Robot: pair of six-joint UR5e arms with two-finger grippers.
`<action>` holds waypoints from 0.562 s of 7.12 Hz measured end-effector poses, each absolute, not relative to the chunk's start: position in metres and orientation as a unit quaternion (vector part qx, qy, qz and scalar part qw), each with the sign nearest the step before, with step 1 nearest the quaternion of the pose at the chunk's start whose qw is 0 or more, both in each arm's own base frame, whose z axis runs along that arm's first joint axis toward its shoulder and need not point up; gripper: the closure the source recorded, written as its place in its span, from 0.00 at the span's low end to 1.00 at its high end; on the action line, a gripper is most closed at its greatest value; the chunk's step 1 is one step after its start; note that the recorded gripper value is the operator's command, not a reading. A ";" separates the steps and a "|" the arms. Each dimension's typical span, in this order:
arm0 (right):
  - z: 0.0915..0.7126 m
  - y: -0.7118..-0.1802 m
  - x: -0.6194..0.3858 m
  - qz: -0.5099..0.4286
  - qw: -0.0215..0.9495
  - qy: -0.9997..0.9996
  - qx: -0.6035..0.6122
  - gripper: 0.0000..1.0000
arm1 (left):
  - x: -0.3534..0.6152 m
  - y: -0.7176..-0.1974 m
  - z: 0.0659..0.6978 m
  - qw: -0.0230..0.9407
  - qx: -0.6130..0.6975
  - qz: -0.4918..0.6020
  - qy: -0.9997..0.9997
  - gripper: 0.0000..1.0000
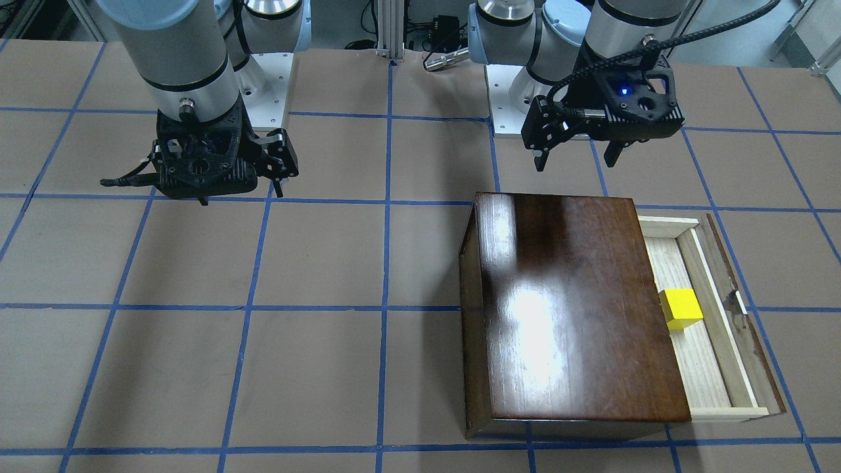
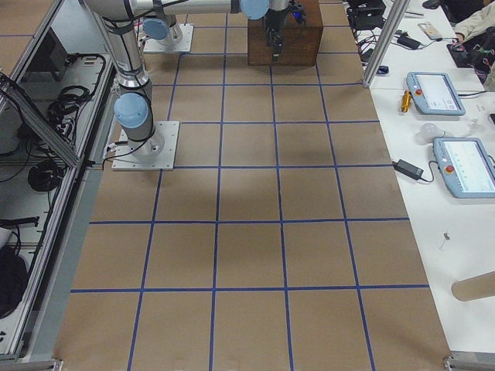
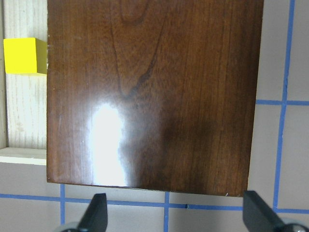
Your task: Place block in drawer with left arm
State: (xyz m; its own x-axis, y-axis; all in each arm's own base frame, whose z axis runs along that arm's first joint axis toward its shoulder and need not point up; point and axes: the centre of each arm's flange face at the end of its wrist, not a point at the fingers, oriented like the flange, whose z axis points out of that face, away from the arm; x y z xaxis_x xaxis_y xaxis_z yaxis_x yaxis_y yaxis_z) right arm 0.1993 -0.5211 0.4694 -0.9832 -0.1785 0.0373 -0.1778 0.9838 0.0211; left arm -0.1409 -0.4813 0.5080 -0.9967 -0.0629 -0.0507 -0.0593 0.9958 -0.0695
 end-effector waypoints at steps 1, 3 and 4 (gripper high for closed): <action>0.469 -0.521 0.199 -0.009 0.020 -0.996 0.089 0.00 | -0.141 -0.481 0.507 0.026 -0.030 -0.034 0.999 0.00; 0.469 -0.521 0.199 -0.009 0.020 -0.996 0.089 0.00 | -0.141 -0.482 0.506 0.025 -0.026 -0.033 0.999 0.00; 0.469 -0.521 0.199 -0.009 0.020 -0.996 0.089 0.00 | -0.141 -0.482 0.507 0.025 -0.024 -0.033 0.999 0.00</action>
State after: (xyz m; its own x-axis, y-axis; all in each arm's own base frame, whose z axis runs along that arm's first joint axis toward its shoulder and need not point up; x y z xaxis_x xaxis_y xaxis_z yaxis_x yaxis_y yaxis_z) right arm 0.1993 -0.5211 0.4694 -0.9833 -0.1784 0.0373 -0.1777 0.9839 0.0211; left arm -0.1414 -0.4816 0.5066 -0.9976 -0.0500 -0.0478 -0.0467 0.9966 -0.0681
